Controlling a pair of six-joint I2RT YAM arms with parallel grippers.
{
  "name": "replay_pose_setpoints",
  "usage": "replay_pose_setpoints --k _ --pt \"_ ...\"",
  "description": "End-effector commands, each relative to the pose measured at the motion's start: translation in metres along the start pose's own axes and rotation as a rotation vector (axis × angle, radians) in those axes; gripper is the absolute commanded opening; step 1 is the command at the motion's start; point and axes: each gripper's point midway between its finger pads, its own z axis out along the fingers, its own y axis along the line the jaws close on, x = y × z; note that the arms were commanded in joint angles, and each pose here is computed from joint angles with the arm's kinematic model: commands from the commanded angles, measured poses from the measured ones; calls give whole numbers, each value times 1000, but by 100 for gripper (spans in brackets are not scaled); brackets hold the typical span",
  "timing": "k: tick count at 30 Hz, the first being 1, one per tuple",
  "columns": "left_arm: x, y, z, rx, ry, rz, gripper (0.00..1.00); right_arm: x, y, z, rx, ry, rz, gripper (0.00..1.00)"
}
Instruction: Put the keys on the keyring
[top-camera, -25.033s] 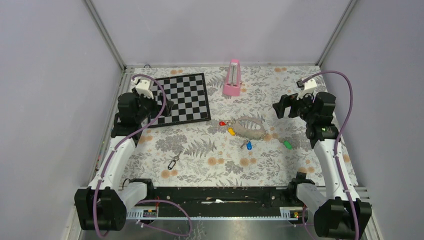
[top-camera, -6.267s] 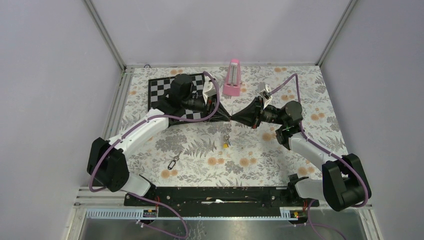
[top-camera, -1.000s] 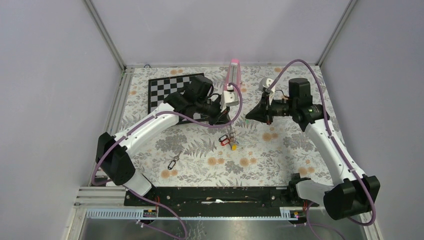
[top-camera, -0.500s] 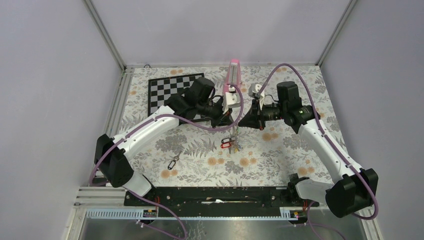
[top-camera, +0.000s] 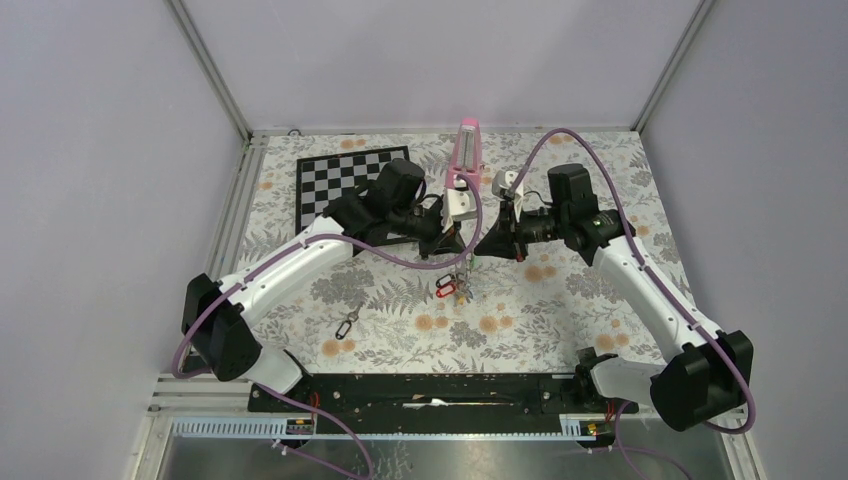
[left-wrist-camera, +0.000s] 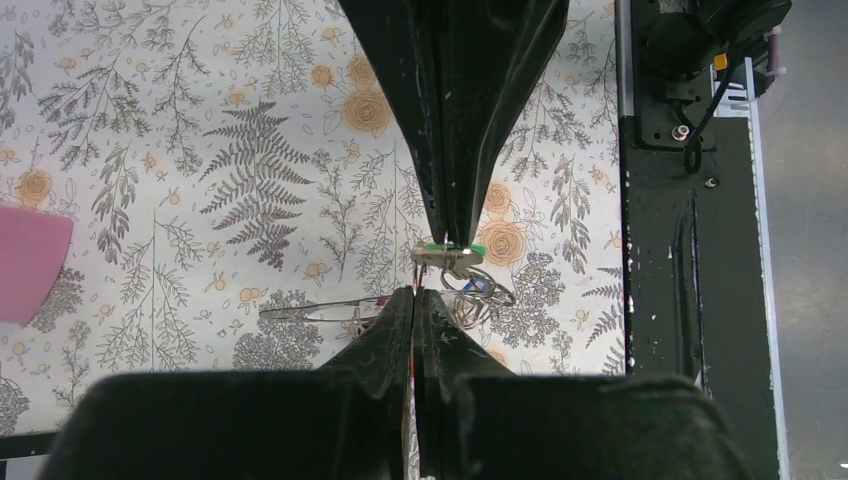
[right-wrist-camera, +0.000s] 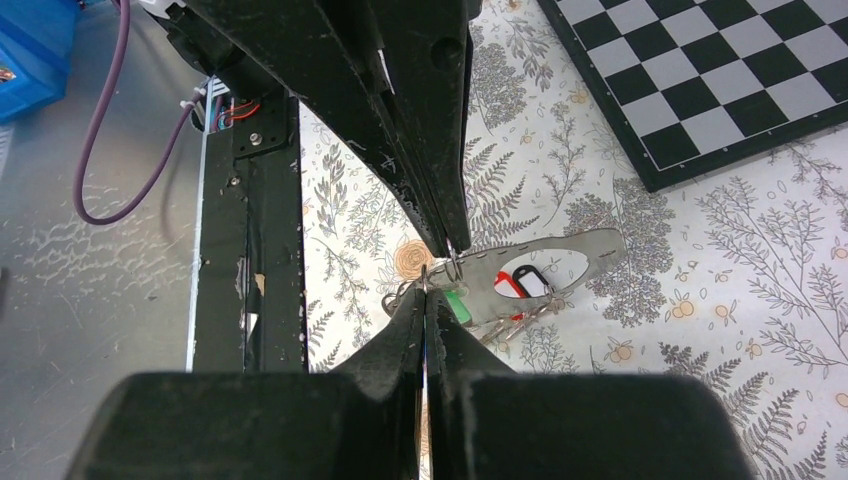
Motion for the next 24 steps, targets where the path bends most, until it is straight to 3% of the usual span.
replay_pose_setpoints --k 1,24 --pt "-29 2 -10 -42 -82 95 0 2 -2 6 -1 18 -7 0" --pt "-25 4 -5 -60 -67 108 0 2 -3 10 4 13 16 0"
